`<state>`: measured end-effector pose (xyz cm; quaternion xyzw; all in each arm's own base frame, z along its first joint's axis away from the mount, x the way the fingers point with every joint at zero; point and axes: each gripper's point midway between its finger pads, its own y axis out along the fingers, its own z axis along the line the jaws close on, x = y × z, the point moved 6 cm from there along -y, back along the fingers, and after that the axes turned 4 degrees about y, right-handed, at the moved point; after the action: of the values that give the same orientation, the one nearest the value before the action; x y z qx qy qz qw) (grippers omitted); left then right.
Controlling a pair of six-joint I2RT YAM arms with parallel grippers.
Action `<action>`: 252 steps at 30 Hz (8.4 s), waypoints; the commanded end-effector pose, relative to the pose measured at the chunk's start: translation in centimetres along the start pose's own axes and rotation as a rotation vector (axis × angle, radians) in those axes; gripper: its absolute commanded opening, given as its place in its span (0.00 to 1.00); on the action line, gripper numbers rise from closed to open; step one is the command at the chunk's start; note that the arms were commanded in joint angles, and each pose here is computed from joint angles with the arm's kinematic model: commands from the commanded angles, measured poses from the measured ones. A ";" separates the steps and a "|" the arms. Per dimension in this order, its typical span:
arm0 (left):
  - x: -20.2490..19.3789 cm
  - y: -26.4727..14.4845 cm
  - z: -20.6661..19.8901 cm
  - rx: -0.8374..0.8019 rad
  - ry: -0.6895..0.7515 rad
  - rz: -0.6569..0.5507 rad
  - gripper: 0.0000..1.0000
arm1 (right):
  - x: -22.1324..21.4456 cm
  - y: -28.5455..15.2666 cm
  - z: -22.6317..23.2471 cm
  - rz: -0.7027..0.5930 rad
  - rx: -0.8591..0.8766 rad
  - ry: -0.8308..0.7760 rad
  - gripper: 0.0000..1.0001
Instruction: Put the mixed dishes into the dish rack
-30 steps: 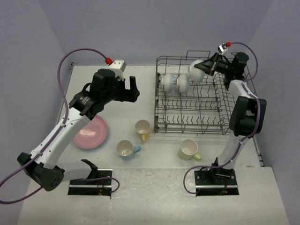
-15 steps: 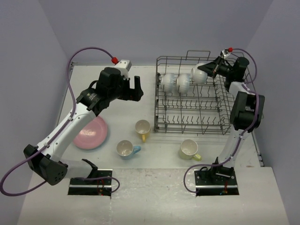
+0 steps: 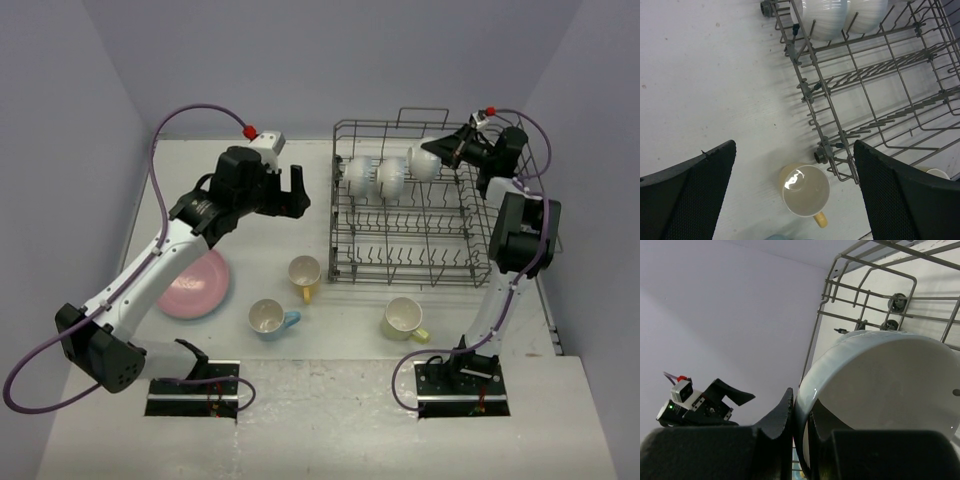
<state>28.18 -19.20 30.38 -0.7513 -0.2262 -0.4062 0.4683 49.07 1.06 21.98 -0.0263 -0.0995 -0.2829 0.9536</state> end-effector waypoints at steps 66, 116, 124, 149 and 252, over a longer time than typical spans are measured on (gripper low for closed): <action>-15.1 5.3 1.8 0.058 0.044 0.416 0.96 | -16.5 -9.9 10.0 -0.571 -0.757 -0.545 0.99; -0.6 -6.5 -1.0 0.350 -0.546 0.083 0.00 | -34.6 7.1 20.7 0.154 -0.158 -1.394 0.99; -0.2 -6.7 -1.0 0.339 -0.593 0.044 0.00 | -35.5 9.2 18.4 0.242 -0.239 -1.389 0.97; 0.4 -5.7 -2.1 0.204 -0.554 -0.004 0.62 | -33.0 9.6 18.7 -0.012 -0.460 -1.271 0.00; -19.6 -8.6 4.5 0.118 -0.158 0.664 1.00 | -12.8 -3.6 16.5 -0.472 -0.860 -0.868 0.99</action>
<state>14.68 -10.36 18.04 -0.7706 -0.0659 -0.1700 0.6106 34.67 5.17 32.42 -0.5975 -0.3246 -0.4076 0.6095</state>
